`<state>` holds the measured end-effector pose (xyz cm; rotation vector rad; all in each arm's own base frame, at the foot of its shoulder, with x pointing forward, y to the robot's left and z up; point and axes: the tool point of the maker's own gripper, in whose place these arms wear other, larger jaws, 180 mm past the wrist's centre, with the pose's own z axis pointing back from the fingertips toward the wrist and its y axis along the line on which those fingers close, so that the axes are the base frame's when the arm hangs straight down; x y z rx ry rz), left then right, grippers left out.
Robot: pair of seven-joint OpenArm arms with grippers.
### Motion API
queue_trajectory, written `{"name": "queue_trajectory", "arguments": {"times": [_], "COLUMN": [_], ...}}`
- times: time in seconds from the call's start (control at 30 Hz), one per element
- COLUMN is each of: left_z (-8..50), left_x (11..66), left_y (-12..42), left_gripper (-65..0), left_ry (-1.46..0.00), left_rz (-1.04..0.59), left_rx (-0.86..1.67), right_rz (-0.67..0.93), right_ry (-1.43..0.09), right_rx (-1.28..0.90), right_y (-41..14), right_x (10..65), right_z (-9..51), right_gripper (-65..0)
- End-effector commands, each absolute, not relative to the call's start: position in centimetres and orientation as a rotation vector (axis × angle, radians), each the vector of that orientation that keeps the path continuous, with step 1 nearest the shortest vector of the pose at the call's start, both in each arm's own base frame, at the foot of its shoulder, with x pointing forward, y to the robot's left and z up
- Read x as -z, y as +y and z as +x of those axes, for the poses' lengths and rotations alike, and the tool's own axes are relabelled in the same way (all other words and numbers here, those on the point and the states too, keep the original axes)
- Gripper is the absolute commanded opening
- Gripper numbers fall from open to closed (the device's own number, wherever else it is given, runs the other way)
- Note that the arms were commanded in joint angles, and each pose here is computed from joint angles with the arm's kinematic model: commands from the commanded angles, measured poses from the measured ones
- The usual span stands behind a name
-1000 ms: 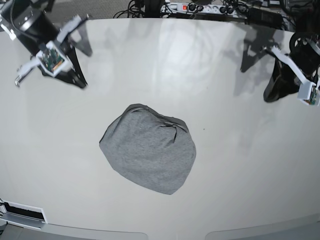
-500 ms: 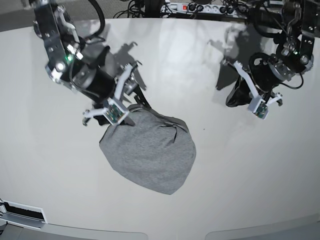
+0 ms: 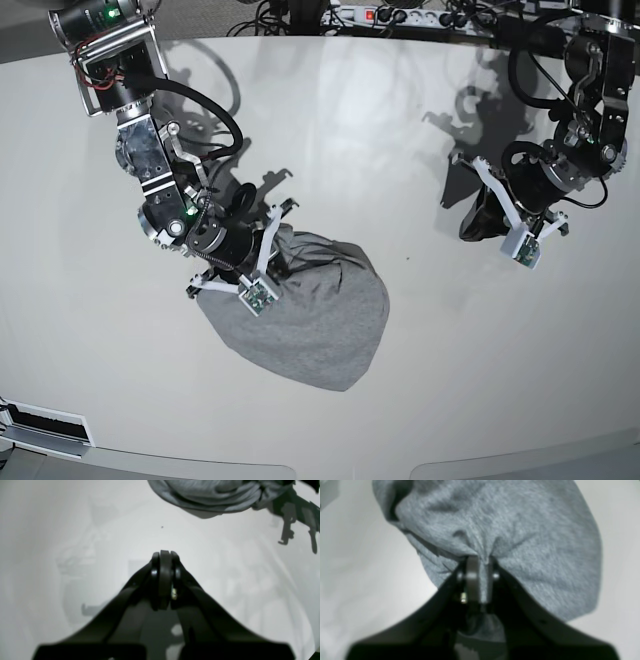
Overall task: Layout the t-shirt on the table in an organized manner, then fold the t-shirt properly
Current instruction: 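Reach the right gripper down and grasp the crumpled grey t-shirt, then lift and shake the grey t-shirt with the right gripper, regrasping an edge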
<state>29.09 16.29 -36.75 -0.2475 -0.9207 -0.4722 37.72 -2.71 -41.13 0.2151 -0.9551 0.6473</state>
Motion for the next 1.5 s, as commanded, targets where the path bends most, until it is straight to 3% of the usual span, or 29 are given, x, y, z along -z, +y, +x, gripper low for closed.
{"name": "queue_trajectory", "arguments": {"times": [0.0,0.2,0.43,0.53,0.63,0.77,0.9,0.93,1.07,1.1,1.23,1.47], "left_z": [29.9,29.9,29.3,29.2,29.3,29.5,29.5,29.5,29.5,29.5,29.5,29.4], "left_x": [35.3,35.3,35.2,35.2,35.1,35.0,34.9,34.9,34.9,34.9,34.8,34.9], "left_y": [16.4,16.7,16.8,17.1,17.3,17.3,17.2,17.3,17.2,17.2,17.1,17.1], "left_gripper": [-65.0,-65.0,-65.0,-65.0,-65.0,-65.0,-65.0,-65.0,-65.0,-65.0,-65.0,-39.7], "left_ry": [-0.969,-0.966,-0.945,-0.936,-0.936,-0.944,-0.945,-0.944,-0.946,-0.945,-0.950,-0.945], "left_rz": [-0.251,-0.244,-0.254,-0.247,-0.243,-0.243,-0.243,-0.242,-0.243,-0.243,-0.259,-0.258], "left_rx": [0.480,0.488,0.562,0.582,0.586,0.586,0.586,0.586,0.586,0.586,0.575,0.575], "right_rz": [0.214,0.353,0.799,0.899,0.853,0.616,0.458,0.418,0.325,0.319,0.381,0.562], "right_ry": [-1.055,-1.203,-1.409,-1.465,-1.465,-1.394,-1.281,-1.237,-1.097,-1.085,-1.085,-1.024], "right_rx": [-0.634,-0.607,-0.758,-0.651,-0.615,-0.474,-0.545,-0.564,-0.560,-0.561,-0.615,-0.702], "right_y": [-2.5,0.0,3.5,2.5,1.4,-1.4,-2.4,-2.7,-4.0,-4.1,-3.3,-0.8], "right_x": [38.0,29.4,18.1,15.9,16.3,19.7,23.3,24.3,27.0,27.1,26.8,26.7], "right_z": [39.9,40.6,35.6,35.9,36.7,39.9,40.4,40.3,40.0,40.0,39.3,36.8], "right_gripper": [-65.0,-65.0,-65.0,-65.0,-65.0,-65.0,-65.0,-60.0,-26.5,-21.3,-20.0,-20.0]}}
